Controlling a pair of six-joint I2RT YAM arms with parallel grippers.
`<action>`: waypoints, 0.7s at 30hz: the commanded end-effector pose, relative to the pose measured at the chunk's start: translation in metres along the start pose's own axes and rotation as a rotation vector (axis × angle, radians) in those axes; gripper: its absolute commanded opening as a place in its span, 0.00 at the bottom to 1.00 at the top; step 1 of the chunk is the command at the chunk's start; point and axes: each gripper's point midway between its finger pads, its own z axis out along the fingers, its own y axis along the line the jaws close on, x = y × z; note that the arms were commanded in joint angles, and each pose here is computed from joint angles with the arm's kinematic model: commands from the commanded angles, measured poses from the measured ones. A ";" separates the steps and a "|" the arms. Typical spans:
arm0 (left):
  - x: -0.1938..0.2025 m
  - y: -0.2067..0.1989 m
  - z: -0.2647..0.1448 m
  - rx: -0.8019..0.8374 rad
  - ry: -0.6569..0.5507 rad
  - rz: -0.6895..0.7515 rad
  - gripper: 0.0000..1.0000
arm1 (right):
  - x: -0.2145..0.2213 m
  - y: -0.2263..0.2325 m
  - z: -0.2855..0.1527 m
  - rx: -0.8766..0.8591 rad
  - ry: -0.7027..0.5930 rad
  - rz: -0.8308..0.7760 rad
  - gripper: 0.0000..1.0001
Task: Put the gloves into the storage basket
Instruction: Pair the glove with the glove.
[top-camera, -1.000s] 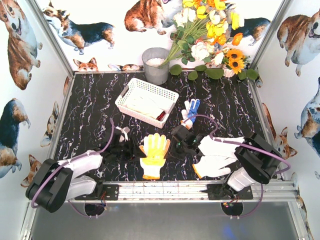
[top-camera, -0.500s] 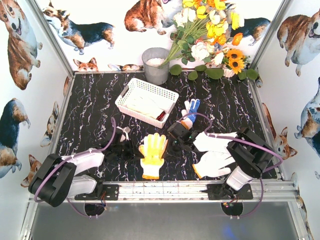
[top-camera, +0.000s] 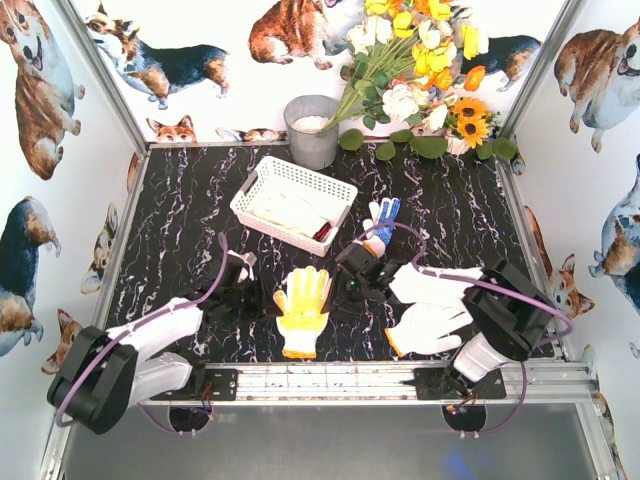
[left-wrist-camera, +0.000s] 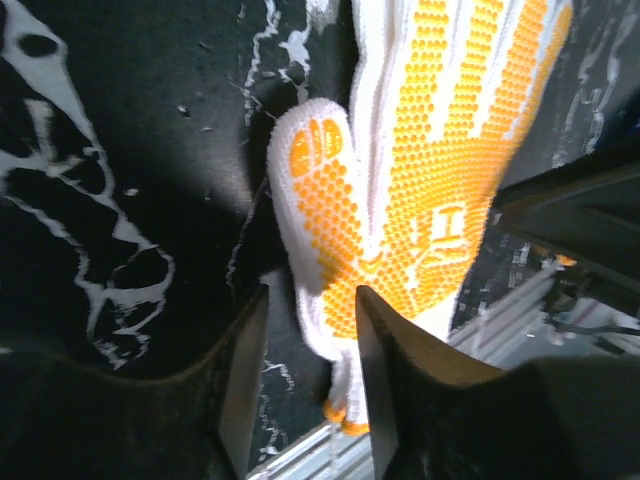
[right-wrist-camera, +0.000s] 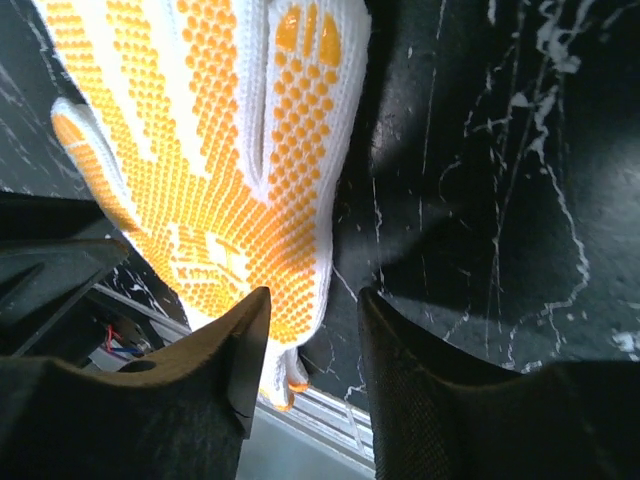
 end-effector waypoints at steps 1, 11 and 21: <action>0.006 0.034 -0.011 -0.180 -0.010 0.006 0.43 | -0.019 0.020 -0.028 -0.038 -0.107 -0.053 0.45; -0.066 -0.023 -0.014 -0.115 -0.138 0.123 0.47 | -0.052 0.015 -0.040 -0.102 -0.158 -0.027 0.48; -0.112 -0.065 0.025 -0.017 -0.109 0.190 0.33 | -0.072 0.021 -0.024 -0.162 -0.155 0.020 0.47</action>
